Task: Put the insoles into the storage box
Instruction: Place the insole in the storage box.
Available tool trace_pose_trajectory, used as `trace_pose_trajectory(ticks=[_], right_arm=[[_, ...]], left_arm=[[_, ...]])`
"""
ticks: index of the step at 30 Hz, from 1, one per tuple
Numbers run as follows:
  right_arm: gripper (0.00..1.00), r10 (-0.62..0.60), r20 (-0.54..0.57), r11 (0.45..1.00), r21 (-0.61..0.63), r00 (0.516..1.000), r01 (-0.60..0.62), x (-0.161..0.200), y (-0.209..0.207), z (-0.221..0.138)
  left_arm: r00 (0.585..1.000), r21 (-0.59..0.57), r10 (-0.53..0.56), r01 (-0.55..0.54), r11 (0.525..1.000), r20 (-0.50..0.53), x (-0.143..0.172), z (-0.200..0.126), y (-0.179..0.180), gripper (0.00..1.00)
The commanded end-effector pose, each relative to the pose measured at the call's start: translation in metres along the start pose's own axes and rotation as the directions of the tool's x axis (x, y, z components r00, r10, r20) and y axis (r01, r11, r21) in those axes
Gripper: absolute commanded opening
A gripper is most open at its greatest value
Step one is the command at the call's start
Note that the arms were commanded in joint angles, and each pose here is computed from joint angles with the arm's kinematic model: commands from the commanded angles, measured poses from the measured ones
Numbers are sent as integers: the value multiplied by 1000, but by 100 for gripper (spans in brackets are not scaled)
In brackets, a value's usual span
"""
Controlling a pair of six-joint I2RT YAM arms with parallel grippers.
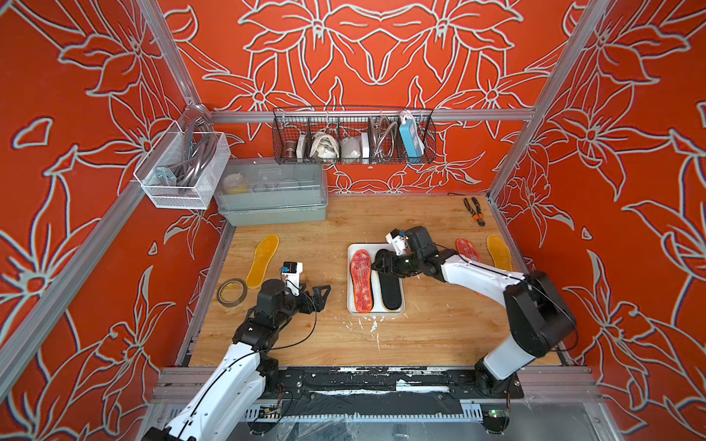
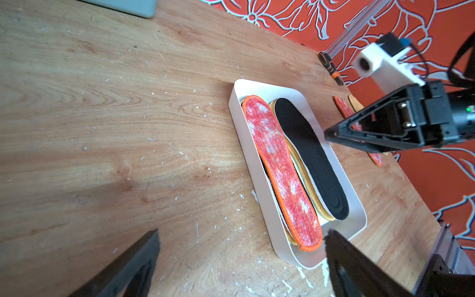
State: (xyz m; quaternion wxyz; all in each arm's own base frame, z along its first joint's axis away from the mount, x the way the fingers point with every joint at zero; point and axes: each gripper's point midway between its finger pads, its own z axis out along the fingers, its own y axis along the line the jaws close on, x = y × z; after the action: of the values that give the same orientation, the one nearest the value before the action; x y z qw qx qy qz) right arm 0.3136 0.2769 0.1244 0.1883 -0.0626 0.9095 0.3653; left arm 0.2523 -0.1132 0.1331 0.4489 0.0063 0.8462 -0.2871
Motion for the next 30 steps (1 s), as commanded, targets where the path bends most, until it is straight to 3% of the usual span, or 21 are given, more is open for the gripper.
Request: trace_pose_trajectory(ticks=[1, 3, 7, 15, 19, 25, 30], right_arm=[[60, -49, 50, 918, 397, 998, 25, -5, -78, -51], [66, -70, 97, 825, 565, 993, 3, -13, -115, -82], [72, -14, 134, 650, 754, 991, -93, -18, -182, -127], [78, 162, 289, 524, 785, 943, -331, -20, -266, -167], [79, 221, 339, 565, 720, 915, -403, -35, -288, -163], [76, 298, 290, 615, 670, 909, -415, -48, -308, -140], [63, 373, 199, 681, 605, 906, -413, -45, -313, -106]], left_arm=[[998, 35, -1, -1, 999, 55, -30, -4, -25, 100], [997, 24, 71, -72, 997, 21, -31, 3, -46, 100], [971, 68, 237, -235, 970, -20, -25, 22, -104, 100], [933, 293, 342, -297, 909, -115, 1, 67, -194, 100], [929, 333, 351, -295, 896, -121, 2, 73, -207, 99], [926, 313, 361, -312, 897, -109, 0, 68, -201, 95], [934, 284, 347, -310, 907, -87, -1, 62, -192, 92]])
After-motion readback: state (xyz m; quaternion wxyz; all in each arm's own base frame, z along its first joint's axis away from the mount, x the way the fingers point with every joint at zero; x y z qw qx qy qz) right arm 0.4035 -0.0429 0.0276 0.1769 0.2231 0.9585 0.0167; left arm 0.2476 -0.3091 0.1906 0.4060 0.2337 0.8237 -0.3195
